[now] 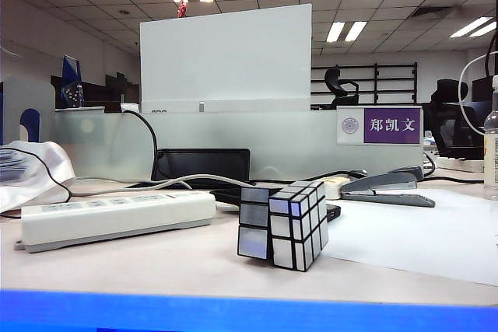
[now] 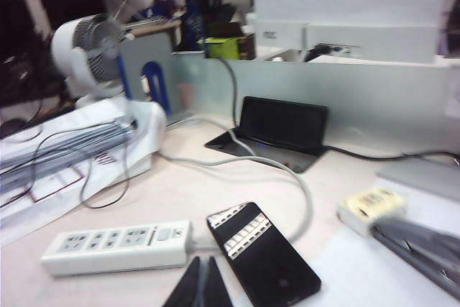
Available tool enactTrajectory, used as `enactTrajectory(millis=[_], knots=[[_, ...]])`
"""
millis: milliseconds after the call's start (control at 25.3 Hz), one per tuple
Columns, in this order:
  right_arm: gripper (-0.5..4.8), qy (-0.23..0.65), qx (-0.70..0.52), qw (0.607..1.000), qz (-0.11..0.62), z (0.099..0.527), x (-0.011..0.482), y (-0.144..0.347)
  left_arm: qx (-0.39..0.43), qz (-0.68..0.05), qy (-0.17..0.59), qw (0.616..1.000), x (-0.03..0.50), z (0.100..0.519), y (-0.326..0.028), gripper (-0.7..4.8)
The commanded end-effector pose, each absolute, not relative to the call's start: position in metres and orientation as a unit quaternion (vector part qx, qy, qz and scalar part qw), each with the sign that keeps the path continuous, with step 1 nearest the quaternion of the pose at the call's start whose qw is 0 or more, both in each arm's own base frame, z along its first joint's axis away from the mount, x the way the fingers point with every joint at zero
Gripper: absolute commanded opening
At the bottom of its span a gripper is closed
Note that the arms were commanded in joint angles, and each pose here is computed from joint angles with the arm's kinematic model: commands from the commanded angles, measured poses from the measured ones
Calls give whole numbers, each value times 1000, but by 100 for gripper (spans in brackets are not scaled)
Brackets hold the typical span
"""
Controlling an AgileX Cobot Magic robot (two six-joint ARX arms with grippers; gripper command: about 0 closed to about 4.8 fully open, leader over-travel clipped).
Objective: Press the button on the power strip.
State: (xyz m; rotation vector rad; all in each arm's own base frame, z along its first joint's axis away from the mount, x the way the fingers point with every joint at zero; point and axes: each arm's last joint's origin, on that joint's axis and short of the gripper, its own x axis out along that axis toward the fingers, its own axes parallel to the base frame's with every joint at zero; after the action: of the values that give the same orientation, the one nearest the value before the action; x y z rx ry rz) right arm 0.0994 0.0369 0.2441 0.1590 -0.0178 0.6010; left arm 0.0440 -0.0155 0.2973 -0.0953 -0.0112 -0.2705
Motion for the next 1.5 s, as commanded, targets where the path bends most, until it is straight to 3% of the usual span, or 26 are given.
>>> enactTrajectory(millis=[40, 356, 1307, 1504], knots=[[0, -34, 102, 961, 257, 234, 95, 33, -48, -132, 21, 990, 50, 286, -18, -5], [0, -62, 104, 964, 235, 213, 86, 29, -43, -133, 35, 990, 52, 279, -19, -5], [0, -72, 104, 962, 241, 213, 82, 29, -43, -133, 35, 990, 52, 279, -19, -5], [0, -72, 104, 962, 241, 213, 82, 29, -7, -115, 41, 992, 52, 276, -17, -5]])
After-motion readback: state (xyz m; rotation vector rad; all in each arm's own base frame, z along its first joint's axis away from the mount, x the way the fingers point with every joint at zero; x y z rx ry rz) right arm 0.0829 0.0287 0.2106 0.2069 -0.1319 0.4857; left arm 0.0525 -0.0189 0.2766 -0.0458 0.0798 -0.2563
